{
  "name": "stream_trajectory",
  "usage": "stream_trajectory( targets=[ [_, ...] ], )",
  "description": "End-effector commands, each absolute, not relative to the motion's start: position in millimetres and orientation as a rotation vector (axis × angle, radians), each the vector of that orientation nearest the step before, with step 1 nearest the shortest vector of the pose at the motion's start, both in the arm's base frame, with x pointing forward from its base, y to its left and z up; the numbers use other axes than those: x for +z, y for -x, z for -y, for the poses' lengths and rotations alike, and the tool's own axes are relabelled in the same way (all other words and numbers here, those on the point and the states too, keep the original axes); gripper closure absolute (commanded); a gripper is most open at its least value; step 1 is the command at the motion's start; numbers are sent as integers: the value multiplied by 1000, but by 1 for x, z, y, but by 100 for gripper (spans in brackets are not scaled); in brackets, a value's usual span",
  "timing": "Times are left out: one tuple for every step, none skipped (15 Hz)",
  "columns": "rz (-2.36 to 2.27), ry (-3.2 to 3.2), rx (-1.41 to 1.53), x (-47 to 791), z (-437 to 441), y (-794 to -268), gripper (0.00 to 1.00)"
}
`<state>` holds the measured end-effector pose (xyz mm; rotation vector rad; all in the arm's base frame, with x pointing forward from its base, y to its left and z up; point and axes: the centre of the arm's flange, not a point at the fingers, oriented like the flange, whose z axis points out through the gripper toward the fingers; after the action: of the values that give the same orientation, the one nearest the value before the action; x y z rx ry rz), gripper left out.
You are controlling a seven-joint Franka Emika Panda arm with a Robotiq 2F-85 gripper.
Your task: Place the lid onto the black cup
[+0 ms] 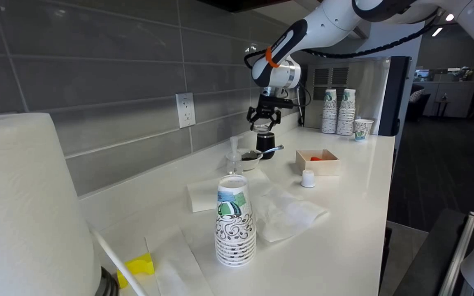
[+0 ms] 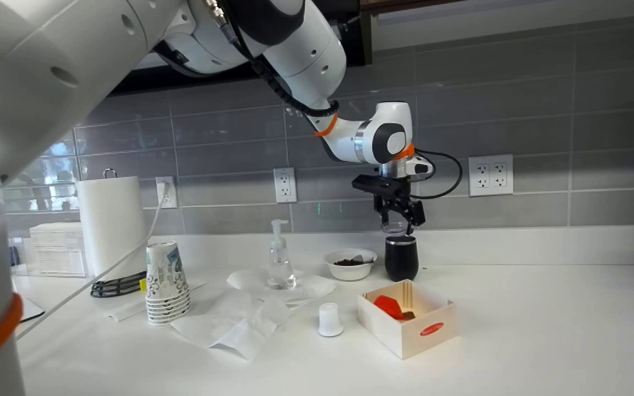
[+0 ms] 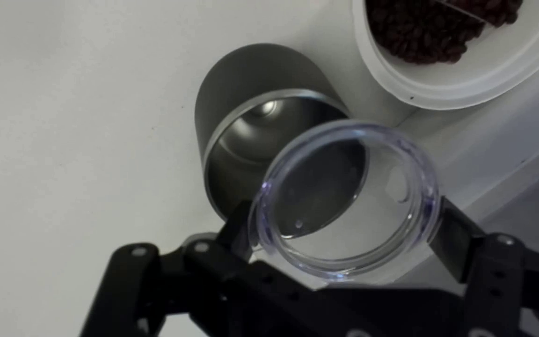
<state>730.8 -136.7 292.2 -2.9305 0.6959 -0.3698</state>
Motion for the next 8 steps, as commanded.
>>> stream_trajectory(
  targets=[
    [-709,2945,-345,295,138,-740,34],
    [-711,2947,-339,295,138,-739,34],
    [-714,2947,-336,295,138,-739,34],
    [-717,2947,-334,295,138,-739,34],
    [-721,2947,-331,295,138,-739,34],
    [-727,2946,-327,295,138,-739,34],
    [-733,2945,-320,295,138,-739,34],
    [-739,2945,-310,296,138,-738,34]
  ],
)
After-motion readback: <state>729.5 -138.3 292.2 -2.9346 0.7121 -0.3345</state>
